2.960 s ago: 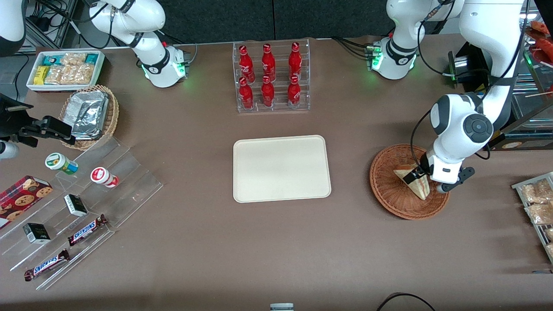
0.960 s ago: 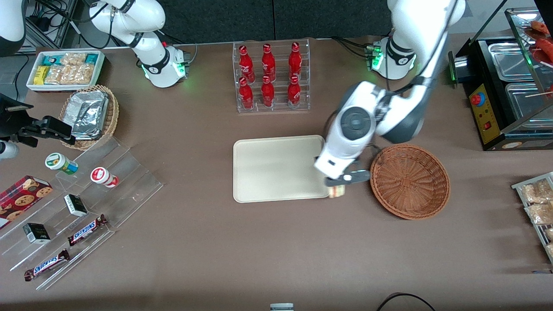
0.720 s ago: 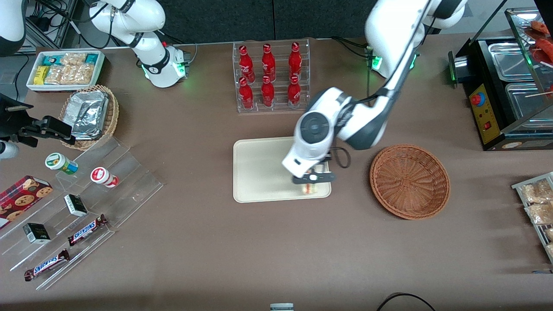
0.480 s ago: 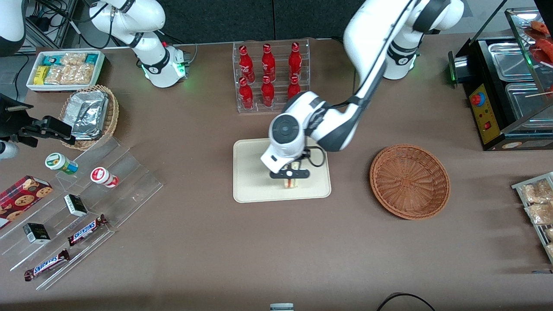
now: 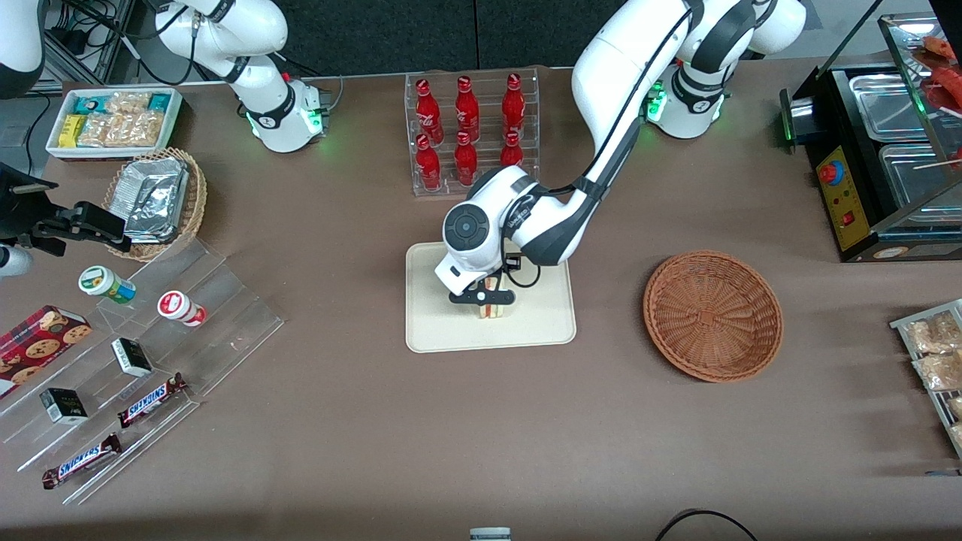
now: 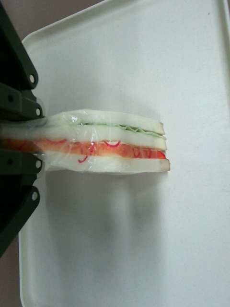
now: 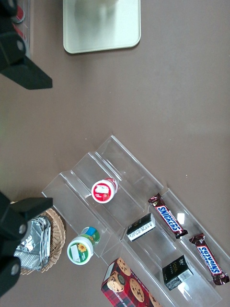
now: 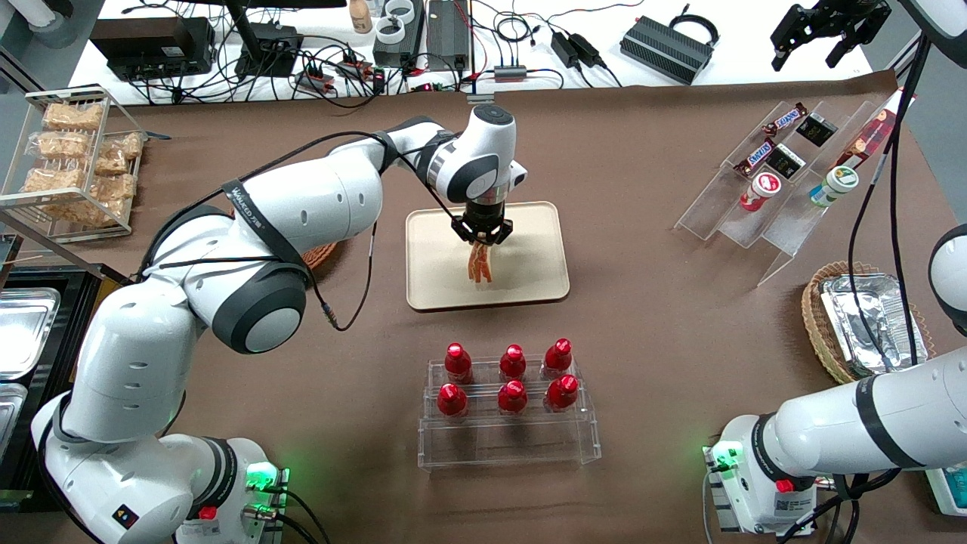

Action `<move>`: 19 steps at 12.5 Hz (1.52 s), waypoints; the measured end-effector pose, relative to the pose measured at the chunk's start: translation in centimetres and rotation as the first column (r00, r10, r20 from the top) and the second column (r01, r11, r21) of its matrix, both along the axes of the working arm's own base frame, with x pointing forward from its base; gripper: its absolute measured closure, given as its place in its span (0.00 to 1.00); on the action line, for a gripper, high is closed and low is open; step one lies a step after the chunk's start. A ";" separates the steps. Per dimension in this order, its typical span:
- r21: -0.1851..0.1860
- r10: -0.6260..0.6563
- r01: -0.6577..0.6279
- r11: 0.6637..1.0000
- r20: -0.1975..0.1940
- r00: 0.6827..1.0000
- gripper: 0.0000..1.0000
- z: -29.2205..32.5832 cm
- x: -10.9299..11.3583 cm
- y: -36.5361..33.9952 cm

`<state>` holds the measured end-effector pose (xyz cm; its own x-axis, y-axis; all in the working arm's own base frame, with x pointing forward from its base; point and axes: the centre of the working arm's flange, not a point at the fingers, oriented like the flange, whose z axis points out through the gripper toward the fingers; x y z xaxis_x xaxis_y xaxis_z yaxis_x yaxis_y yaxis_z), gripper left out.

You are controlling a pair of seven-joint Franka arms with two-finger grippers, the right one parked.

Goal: Place sandwich from basket to tray
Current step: 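Lower the sandwich onto the tray and open the left gripper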

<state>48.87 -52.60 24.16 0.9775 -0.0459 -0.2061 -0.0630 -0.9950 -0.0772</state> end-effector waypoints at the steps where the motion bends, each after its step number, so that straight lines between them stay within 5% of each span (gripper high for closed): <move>1: 0.003 0.003 -0.003 1.000 -0.002 1.000 0.82 -0.3 -0.1 -0.1; 10: 0.035 0.050 -0.051 0.998 0.050 0.998 0.84 -1.1 0.1 -0.2; 16: 0.028 0.053 -0.054 0.998 0.058 0.997 0.22 -0.8 0.1 -0.6; 18: 0.008 0.081 -0.082 0.997 0.093 0.992 0.01 1.8 1.2 -0.5; 19: 0.012 0.111 -0.113 0.993 0.114 0.987 0.00 4.0 2.1 0.3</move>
<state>51.01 -52.25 28.13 0.9933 0.0684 -0.0936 0.0594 -0.9936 -0.0956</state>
